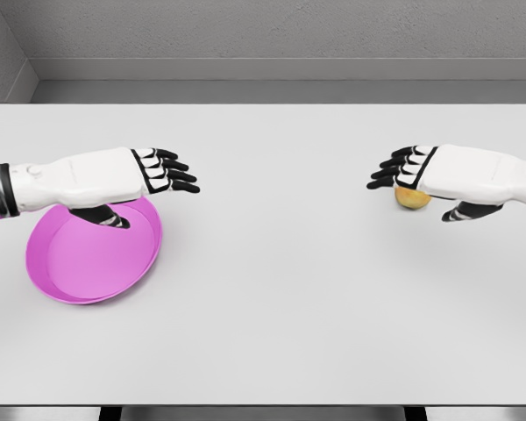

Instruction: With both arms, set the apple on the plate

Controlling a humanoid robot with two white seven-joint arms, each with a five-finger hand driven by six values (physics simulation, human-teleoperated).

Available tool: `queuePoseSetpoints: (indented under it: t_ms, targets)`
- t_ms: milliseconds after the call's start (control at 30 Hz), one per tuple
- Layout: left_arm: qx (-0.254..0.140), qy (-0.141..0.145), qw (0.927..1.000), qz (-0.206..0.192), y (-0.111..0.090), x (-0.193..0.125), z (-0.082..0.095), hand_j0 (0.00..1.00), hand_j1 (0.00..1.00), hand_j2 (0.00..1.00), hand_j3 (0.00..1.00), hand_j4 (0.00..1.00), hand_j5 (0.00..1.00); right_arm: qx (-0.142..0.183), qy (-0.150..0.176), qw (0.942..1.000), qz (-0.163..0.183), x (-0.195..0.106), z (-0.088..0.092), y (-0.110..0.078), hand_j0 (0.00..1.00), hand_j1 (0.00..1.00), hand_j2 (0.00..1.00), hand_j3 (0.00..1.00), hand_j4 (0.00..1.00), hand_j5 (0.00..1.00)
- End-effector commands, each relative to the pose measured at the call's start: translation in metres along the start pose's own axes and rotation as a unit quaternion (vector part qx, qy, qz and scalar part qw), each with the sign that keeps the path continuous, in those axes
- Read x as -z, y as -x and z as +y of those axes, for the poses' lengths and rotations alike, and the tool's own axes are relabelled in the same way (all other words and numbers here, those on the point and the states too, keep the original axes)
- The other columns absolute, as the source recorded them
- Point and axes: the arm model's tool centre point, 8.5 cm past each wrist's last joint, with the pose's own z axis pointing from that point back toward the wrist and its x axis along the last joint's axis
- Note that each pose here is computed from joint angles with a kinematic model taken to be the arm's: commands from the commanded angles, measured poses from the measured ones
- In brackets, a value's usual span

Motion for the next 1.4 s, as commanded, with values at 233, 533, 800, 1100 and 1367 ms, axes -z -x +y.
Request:
queuePoseSetpoints:
  t_ms: [233,533,800,1100,1367]
  targets:
    - [0.0,-0.007,1.0,-0.005,-0.002,0.003,0.004,1.0,1.0,1.0,1.0,1.0,1.0,0.018,0.001,0.9998,0.01,-0.005,0.005,0.008,1.0,1.0,1.0,1.0,1.0,1.0]
    - [-0.095,-0.029,0.9951,0.003,0.012,-0.002,-0.015,1.0,1.0,1.0,1.0,1.0,1.0,0.213,0.06,0.974,0.048,0.01,0.046,0.075,1.0,1.0,1.0,1.0,1.0,1.0]
    - [-0.185,-0.031,0.982,-0.022,0.001,0.005,-0.042,1.0,1.0,1.0,1.0,1.0,1.0,0.203,0.003,0.9743,0.097,0.031,0.076,0.089,1.0,1.0,1.0,1.0,1.0,1.0]
    - [-0.315,-0.071,0.9453,-0.048,-0.004,0.007,-0.05,1.0,1.0,1.0,1.0,1.0,1.0,0.219,-0.003,0.9697,0.109,0.042,0.086,0.098,1.0,1.0,1.0,1.0,1.0,1.0]
    - [-0.375,-0.095,0.9216,-0.035,0.007,0.005,-0.06,1.0,1.0,1.0,1.0,1.0,1.0,0.223,-0.004,0.9677,0.118,0.039,0.087,0.104,1.0,1.0,1.0,1.0,1.0,1.0]
